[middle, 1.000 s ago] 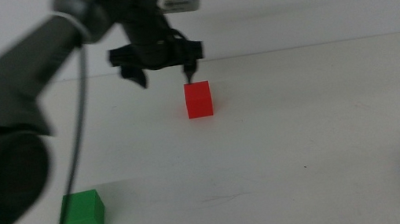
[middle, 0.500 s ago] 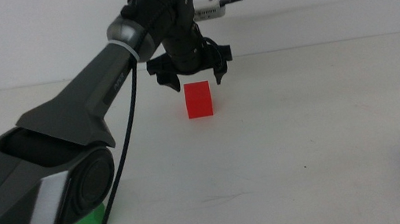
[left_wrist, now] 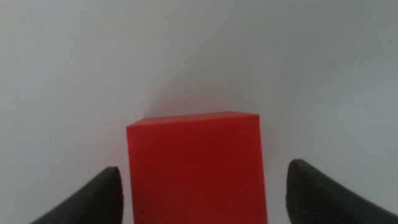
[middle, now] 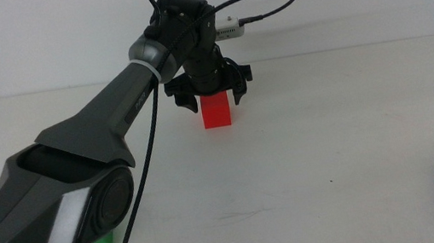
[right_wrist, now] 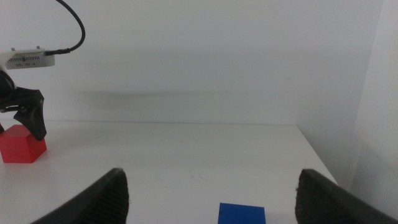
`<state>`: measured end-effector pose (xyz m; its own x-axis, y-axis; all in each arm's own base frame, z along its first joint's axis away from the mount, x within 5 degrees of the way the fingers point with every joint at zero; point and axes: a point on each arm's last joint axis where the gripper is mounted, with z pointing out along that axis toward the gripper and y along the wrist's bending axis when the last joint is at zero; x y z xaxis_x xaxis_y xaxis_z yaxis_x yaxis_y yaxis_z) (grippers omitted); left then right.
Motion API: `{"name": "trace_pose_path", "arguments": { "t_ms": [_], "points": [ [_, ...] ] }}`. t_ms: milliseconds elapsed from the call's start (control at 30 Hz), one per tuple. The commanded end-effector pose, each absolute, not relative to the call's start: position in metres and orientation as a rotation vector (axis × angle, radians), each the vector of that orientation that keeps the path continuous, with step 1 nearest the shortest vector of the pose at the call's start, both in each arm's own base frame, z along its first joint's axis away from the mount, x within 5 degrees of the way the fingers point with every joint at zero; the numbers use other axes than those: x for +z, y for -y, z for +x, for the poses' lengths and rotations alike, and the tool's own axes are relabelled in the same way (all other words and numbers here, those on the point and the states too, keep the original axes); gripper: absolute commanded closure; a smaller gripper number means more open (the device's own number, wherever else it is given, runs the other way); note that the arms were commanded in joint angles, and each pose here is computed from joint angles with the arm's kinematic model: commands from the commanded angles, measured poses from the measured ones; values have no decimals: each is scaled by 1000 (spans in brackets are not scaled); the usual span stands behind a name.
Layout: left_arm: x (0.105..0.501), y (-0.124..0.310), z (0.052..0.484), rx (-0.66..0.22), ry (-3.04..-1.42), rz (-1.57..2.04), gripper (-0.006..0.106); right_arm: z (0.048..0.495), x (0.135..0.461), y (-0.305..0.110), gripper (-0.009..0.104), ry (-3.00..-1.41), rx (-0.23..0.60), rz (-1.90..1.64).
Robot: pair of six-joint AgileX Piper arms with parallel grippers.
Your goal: Stack red cubes first, then green, then blue cubes in a specific spot.
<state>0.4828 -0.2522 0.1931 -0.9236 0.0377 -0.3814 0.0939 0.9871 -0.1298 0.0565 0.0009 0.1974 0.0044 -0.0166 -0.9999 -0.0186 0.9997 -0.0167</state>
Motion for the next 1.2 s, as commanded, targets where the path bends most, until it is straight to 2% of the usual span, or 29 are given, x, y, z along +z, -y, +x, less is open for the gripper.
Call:
{"name": "trace_pose_path", "arguments": {
  "t_ms": [0, 333, 367, 400, 533, 667, 767, 933, 1067, 1167],
  "points": [
    [243, 250, 481, -282, -2610, 64, 19, 54, 212, -1, 1, -1451, -3, -42],
    [239, 251, 482, -288, -2615, 34, 70, 54, 212, -1, 1, -1451, -3, -42],
    [242, 251, 478, -309, -2646, 26, 81, 54, 212, -1, 1, -1451, -3, -42],
    [245, 251, 476, -329, -2654, 22, 83, 54, 212, -1, 1, -1451, -3, -42],
    [267, 255, 464, -338, -2647, 49, 85, 54, 212, -1, 1, -1451, -3, -42],
    [294, 260, 443, -264, -2654, 127, 85, 54, 212, -1, 1, -1451, -3, -42],
    [310, 266, 428, -264, -2637, 155, 85, 54, 212, -1, 1, -1451, -3, -42],
    [319, 271, 403, -265, -2681, 130, 85, 54, 212, -1, 1, -1451, -3, -42],
    [318, 271, 381, -192, -2680, 143, 85, 54, 212, -1, 1, -1451, -3, -42],
    [320, 266, 363, -226, -2649, 134, 85, 54, 212, -1, 1, -1451, -3, -42]
  ]
}}
